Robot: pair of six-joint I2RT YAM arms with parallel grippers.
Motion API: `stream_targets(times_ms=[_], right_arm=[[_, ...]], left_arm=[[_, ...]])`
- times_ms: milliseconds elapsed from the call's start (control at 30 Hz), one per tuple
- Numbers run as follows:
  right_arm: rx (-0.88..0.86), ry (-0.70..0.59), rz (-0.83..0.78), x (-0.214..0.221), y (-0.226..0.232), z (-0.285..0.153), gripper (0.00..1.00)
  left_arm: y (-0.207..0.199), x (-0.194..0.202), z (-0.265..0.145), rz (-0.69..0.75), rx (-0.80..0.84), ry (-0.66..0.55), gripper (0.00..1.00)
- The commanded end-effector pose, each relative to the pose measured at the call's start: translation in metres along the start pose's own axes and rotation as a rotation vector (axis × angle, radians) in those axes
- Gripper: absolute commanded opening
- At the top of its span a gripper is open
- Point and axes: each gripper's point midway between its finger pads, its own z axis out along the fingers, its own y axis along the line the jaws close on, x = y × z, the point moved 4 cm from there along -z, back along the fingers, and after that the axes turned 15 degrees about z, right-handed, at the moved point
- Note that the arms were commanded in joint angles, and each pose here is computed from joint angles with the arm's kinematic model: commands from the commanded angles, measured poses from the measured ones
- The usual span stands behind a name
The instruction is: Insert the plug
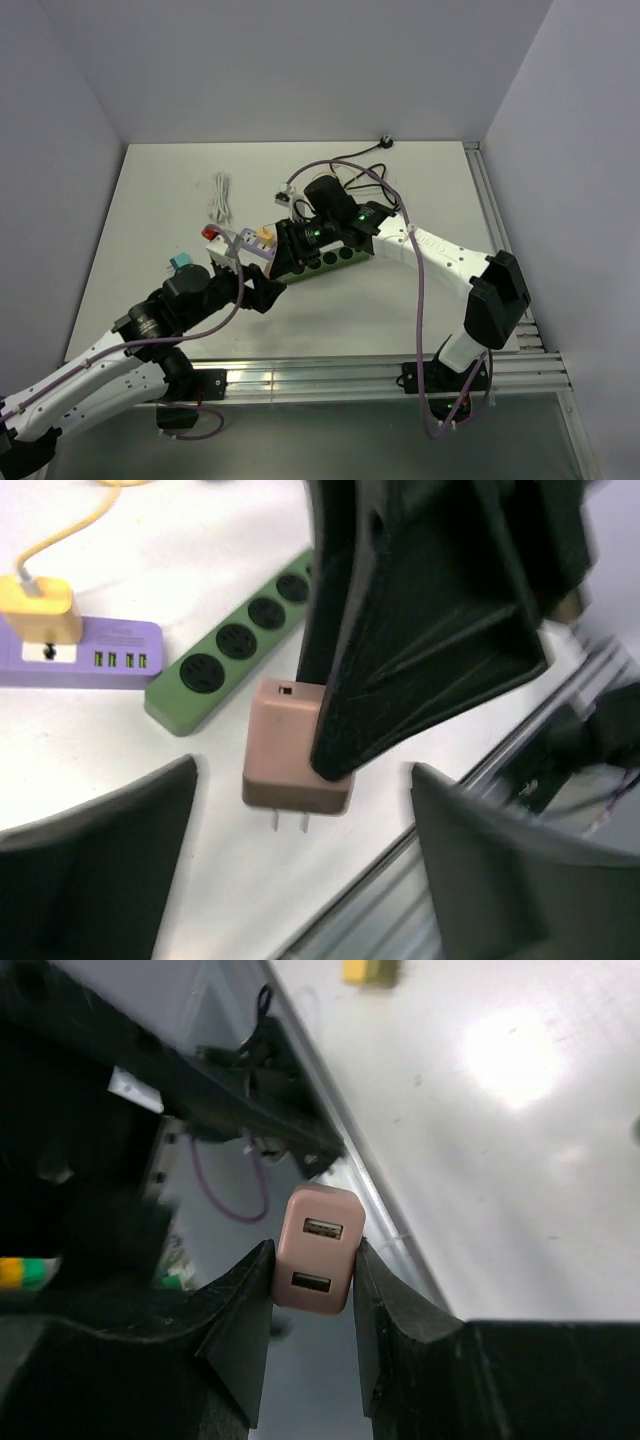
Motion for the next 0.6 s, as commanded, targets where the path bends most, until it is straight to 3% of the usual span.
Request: stream_targets(times_ms=[0,167,300,567], right_arm=[[0.064,-0.157,-0.128,-0.031,0.008,-0.006,0.00],[0.171,-0.346,-0.264,-0.073,0.009,-0.009,0.00],[0.143,-0.439,-0.387,-0.100,0.024,-0.007,0.00],[0.215,-0.516,-0.542,-0.148,0.025,0.032,0.00]], left_arm=[[0.009,-0.036,-0.016,-0.111,-0.095,-0.152,0.99],[0.035,-0.049,-0.043,-0.287,-0.295,-0.236,0.99],[0.055,-0.046,-0.066,-0.426,-0.449,-0.265,0.99],[0.060,-0.047,-0.089,-0.485,-0.470,-0.317,0.99]])
